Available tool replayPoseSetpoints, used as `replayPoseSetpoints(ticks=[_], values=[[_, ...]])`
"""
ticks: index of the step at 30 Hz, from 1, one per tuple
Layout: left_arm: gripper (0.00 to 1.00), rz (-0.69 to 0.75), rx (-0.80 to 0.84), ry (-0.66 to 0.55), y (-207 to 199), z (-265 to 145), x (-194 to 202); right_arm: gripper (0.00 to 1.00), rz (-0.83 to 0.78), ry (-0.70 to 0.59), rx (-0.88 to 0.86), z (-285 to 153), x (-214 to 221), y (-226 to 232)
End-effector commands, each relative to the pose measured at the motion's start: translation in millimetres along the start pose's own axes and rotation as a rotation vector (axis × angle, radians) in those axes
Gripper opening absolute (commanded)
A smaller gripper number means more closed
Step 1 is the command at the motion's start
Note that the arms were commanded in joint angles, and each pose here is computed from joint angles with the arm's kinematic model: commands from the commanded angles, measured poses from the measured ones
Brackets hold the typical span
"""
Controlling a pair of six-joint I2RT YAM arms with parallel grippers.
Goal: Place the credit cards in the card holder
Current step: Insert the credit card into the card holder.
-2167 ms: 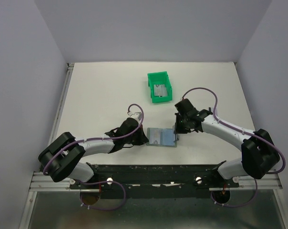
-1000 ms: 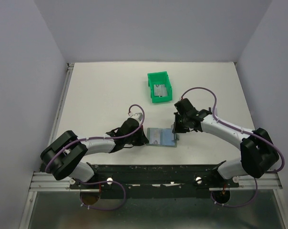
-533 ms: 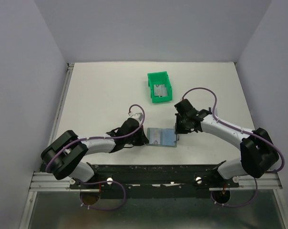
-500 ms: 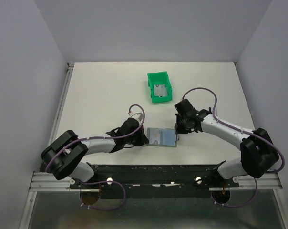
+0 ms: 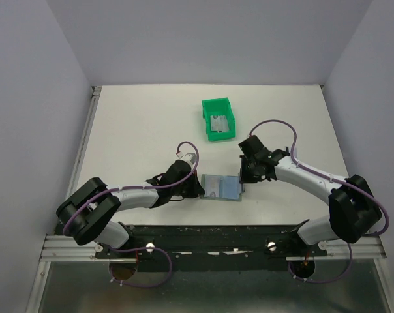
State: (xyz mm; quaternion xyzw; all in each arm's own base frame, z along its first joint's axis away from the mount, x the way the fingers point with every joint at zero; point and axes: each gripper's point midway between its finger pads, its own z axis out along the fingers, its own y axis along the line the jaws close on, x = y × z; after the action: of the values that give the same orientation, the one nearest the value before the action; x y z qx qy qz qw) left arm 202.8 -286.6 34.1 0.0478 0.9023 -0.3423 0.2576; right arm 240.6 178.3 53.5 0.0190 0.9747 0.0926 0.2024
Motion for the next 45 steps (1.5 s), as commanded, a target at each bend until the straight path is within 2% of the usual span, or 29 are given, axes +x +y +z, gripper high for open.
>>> replayPoseSetpoints(ticks=[1,13,34,45], values=[[0.00,0.016,0.028,-0.002,-7.1,2.4,-4.2,0.00,-0.007,-0.013,-0.066,0.1,-8.1,13.5],[0.00,0.013,0.027,0.005,-4.9,4.0,-1.8,0.00,-0.005,0.008,-0.085,6.8,-3.2,16.8],[0.00,0.013,0.030,0.015,-5.5,6.6,-0.2,0.00,-0.010,-0.027,0.020,-7.4,-10.6,-2.6],[0.00,0.009,0.030,0.013,-5.1,6.1,-0.4,0.00,-0.011,0.001,-0.081,2.6,-6.1,16.5]])
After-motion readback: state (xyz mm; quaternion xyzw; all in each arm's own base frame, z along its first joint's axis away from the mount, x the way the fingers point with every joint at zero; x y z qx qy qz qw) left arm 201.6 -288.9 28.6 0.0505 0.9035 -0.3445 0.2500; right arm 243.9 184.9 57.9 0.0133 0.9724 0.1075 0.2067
